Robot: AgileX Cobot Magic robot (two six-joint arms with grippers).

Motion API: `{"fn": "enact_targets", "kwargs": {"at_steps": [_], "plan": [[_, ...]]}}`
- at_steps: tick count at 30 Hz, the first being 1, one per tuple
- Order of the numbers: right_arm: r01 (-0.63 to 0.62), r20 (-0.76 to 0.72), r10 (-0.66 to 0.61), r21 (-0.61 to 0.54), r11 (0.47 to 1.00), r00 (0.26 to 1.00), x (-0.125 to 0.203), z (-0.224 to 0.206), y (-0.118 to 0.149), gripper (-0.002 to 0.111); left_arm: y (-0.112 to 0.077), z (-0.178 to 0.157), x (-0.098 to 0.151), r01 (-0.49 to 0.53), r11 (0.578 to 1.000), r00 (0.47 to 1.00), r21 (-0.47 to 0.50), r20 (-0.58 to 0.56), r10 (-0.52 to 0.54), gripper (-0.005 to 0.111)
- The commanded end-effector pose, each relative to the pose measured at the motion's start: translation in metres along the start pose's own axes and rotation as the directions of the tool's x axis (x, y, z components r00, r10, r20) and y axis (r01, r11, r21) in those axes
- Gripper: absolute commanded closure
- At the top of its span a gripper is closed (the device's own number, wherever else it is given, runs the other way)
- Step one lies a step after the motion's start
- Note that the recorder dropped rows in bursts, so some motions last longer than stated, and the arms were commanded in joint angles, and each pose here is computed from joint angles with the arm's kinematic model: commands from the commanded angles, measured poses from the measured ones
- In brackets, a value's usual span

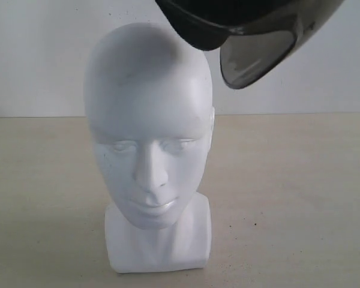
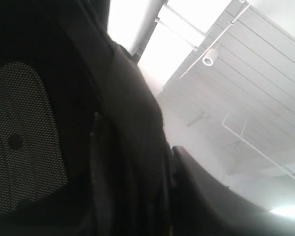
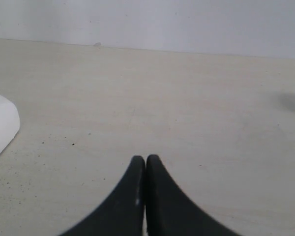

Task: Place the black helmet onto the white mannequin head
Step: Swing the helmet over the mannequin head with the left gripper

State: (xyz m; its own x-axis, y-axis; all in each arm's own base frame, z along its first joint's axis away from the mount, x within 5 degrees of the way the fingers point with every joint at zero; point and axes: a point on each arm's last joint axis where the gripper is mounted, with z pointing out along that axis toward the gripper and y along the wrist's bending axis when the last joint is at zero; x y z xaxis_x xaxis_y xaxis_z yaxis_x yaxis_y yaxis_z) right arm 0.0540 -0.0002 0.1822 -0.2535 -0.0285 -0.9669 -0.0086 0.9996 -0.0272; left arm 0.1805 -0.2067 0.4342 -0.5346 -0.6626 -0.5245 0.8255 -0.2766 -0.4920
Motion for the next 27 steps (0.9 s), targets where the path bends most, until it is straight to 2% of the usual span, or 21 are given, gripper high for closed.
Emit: {"fn": "enact_targets", "kwargs": {"at_steps": [1,3,7,15,21,26,27], "plan": [[0.005,0.01,-0.005,0.0,1.0,1.0,-0.001,0.0,0.0,0.108,0.001,-0.002,-0.011,-0.032,0.998,0.999,0.058,0.042,0.03,0.102],[0.005,0.01,-0.005,0.0,1.0,1.0,-0.001,0.0,0.0,0.108,0.005,-0.005,-0.014,-0.079,0.996,0.997,0.045,0.022,0.078,0.102],[0.005,0.01,-0.005,0.0,1.0,1.0,-0.001,0.0,0.0,0.108,0.012,-0.008,-0.018,-0.107,0.994,0.994,0.024,0.005,0.107,0.102],[0.005,0.01,-0.005,0.0,1.0,1.0,-0.001,0.0,0.0,0.108,0.011,-0.009,-0.016,-0.117,0.993,0.993,0.027,-0.014,0.117,0.102],[0.005,0.01,-0.005,0.0,1.0,1.0,-0.001,0.0,0.0,0.108,0.012,-0.009,-0.015,-0.174,0.984,0.984,0.029,-0.023,0.175,0.102],[0.008,0.047,-0.008,0.001,1.0,0.999,-0.004,-0.001,0.0,0.108,0.02,-0.009,-0.015,-0.162,0.987,0.987,0.006,-0.003,0.162,0.102],[0.008,0.047,-0.008,0.001,1.0,0.999,-0.004,-0.001,0.0,0.108,0.027,-0.007,-0.009,-0.125,0.992,0.992,-0.006,0.003,0.125,0.102]]}}
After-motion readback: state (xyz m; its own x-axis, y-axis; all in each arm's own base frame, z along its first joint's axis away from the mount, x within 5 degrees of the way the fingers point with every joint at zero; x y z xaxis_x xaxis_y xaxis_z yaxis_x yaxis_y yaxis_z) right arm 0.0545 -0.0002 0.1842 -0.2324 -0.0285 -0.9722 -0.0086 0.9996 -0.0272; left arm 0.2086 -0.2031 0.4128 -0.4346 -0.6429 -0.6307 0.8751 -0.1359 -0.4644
